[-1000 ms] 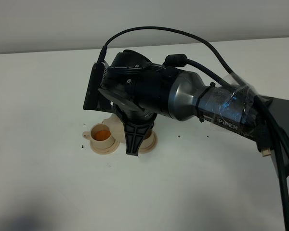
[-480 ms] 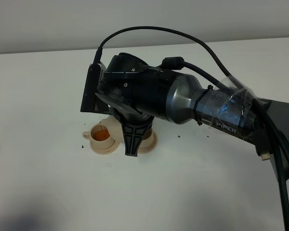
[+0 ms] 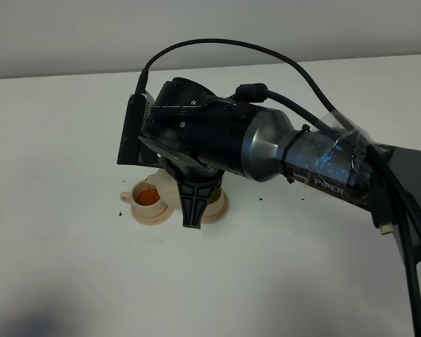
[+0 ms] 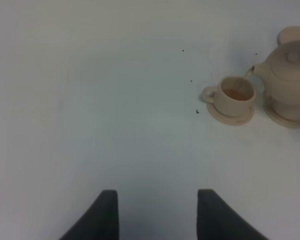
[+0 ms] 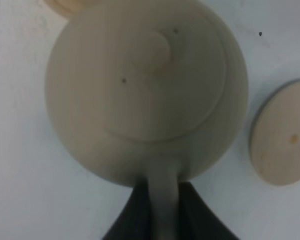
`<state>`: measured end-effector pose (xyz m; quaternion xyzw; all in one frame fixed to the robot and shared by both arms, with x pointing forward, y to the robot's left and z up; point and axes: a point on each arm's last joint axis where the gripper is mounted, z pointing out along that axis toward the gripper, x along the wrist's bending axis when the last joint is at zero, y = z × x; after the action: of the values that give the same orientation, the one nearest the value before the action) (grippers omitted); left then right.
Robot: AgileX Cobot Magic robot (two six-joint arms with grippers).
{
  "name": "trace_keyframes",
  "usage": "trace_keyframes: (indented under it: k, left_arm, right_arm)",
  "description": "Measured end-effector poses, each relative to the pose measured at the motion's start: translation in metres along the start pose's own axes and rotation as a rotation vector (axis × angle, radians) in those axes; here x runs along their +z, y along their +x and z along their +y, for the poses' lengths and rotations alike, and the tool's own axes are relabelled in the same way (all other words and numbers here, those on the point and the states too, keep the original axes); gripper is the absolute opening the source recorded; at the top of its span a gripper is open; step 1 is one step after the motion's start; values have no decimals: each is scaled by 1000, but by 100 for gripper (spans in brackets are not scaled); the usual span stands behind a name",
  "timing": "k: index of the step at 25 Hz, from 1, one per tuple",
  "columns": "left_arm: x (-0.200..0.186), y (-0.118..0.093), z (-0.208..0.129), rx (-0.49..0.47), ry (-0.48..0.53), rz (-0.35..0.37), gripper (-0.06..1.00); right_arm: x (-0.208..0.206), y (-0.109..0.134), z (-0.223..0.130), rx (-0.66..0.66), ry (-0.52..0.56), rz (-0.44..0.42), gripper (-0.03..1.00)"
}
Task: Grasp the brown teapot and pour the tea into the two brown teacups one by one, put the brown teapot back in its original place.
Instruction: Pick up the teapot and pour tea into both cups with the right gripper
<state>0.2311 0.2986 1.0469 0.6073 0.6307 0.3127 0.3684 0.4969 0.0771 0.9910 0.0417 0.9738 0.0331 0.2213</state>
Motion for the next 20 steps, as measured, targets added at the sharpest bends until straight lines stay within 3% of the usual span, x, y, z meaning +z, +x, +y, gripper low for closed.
trace_keyframes:
  k: [20]
  left_arm:
    - [0,0,0,0,0,0,41]
  right_arm:
    - [7,6,3,-46,27,-25,12]
